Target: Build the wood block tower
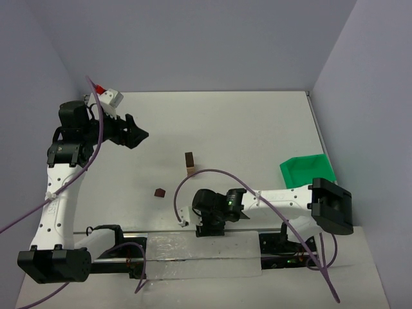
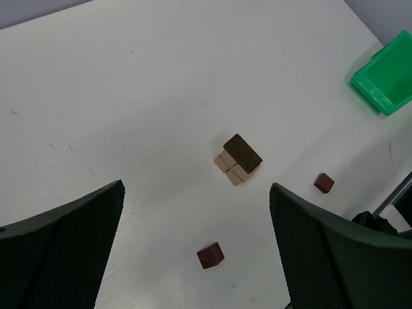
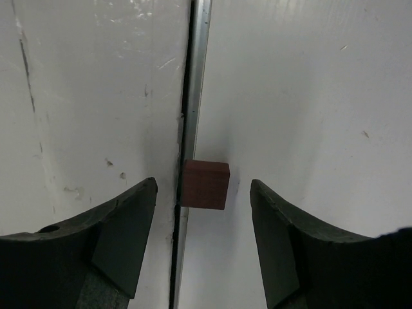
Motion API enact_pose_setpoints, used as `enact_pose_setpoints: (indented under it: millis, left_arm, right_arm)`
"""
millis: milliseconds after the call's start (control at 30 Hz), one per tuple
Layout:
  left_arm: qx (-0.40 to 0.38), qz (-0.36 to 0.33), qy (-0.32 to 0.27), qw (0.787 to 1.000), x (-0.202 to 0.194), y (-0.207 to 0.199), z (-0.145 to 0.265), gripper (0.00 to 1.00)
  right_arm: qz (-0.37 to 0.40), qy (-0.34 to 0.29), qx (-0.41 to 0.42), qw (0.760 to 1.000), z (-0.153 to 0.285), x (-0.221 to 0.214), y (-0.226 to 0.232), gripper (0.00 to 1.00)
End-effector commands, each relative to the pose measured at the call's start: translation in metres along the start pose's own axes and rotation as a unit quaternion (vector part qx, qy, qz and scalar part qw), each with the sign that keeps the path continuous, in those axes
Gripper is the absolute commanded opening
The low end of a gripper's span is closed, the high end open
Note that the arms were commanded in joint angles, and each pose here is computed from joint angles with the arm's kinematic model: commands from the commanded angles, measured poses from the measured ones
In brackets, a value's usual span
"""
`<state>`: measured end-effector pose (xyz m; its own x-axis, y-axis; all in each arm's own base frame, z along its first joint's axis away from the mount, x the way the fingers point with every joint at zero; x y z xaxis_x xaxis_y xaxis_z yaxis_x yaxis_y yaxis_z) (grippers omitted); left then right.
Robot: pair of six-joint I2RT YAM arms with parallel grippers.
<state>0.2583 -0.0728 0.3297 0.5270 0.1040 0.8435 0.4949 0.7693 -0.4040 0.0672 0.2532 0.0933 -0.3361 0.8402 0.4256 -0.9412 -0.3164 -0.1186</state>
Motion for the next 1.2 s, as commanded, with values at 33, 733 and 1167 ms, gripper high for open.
enact_pose_setpoints:
  millis: [33, 733, 1167]
  left_arm:
    - [-0.014, -0.026, -0.029, 0.999, 0.017, -0.005, 0.004, 0.99]
    - [-0.014, -0.035, -0.028, 0.999, 0.02, 0.0, -0.001, 0.99]
    - [-0.018, -0.04, -0.026, 0.999, 0.021, 0.004, -0.007, 0.99]
  right_arm:
    - [-0.009, 0.013, -0.021, 1.0, -0.014, -0.003, -0.002, 0.65]
    - [-0.077, 0.072, -0.062, 0.992, 0.016, -0.048, -0.009, 0.0]
    - [-0.166, 0.132, -0.041, 0.976, 0.016, -0.094, -0.03, 0.0]
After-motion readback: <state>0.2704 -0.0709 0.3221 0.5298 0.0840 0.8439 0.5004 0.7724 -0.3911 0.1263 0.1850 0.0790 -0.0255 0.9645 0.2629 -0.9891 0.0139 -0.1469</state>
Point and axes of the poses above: each gripper's point midway between its finger pads, its own z axis back along the fingers, its own y axis along the line the jaws close on, x = y × z, the point moved 6 cm from there along z, back along the fingers, and after that the axes turned 13 degrees about z, right-handed, at the moved point
